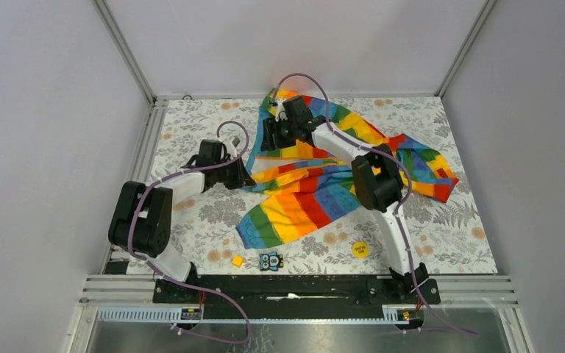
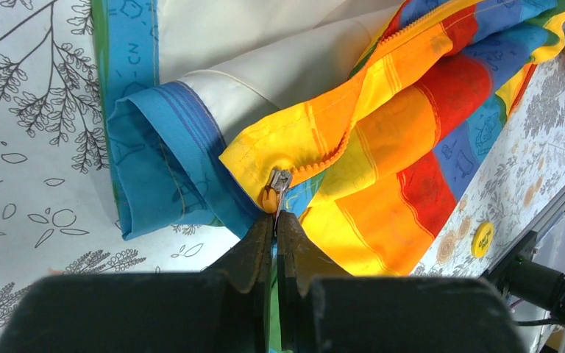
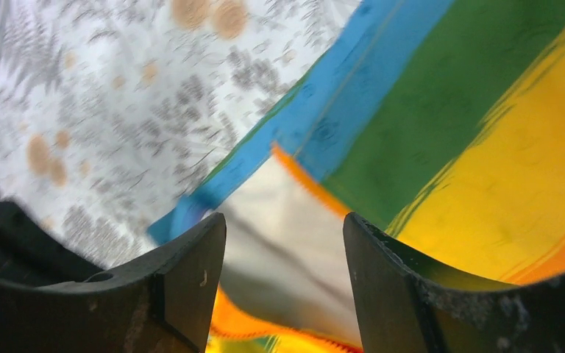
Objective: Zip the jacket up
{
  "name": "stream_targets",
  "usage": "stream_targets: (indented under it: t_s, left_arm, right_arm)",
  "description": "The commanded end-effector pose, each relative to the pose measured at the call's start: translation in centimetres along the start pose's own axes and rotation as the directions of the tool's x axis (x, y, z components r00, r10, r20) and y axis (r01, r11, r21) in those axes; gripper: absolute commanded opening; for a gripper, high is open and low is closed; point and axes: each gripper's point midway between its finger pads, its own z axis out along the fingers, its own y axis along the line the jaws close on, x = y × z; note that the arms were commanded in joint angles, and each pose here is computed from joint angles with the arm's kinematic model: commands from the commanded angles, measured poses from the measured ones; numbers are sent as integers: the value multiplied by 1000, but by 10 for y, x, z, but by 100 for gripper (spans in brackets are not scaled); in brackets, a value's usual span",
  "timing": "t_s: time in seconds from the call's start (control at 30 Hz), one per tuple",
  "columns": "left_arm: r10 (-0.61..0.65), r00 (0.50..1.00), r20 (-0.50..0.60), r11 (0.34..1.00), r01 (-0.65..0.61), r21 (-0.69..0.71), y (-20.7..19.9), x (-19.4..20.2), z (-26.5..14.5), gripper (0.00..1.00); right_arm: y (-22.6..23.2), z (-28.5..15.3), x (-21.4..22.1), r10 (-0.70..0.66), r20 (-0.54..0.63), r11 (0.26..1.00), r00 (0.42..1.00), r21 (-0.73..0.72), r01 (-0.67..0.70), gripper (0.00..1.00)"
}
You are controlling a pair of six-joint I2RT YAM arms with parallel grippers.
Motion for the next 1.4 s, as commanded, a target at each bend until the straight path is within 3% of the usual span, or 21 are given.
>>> stream_targets:
  t_s: [0.0,0.23,0.37,0.47,0.6,1.0,1.07,1.2,1.37]
  left_arm:
    - [11,999,52,999,-13,40,-14,-27,1,0]
    - [31,999,24,999,-31,17,-12,-24,2,0]
    - [24,1000,4,1000,-24,6,-9,-20,4,0]
    - [5,1000,-16,1000,-5,-10,-5,-18,8,0]
    - [-23,999,-41,999,22,-37,2,-15,13,0]
    - [-39,999,-26,996,37,-80,13,-12,18,0]
    - [-37,999,-24,996,35,-81,13,-13,17,0]
    - [-36,999,-28,996,34,-84,14,-12,18,0]
    - [-37,999,-30,996,34,-83,14,-12,18,0]
  right_arm:
    - [-30,-5,-59,-58,156,985,986,168,31,67]
    - [-61,-16,-103,-100,230,960,968,276,33,75]
    - [-53,-4,-100,-89,215,981,972,189,48,73]
    - [-34,13,-86,-83,172,996,982,58,74,63]
    - [-14,29,-63,-196,117,980,974,-2,198,58]
    - [-16,64,-20,-355,10,930,935,108,352,60]
    - [-22,68,-16,-365,-12,917,931,169,362,58]
    - [-26,70,-11,-329,-20,921,944,212,326,44]
    - [-23,71,0,-312,-37,922,949,228,312,46]
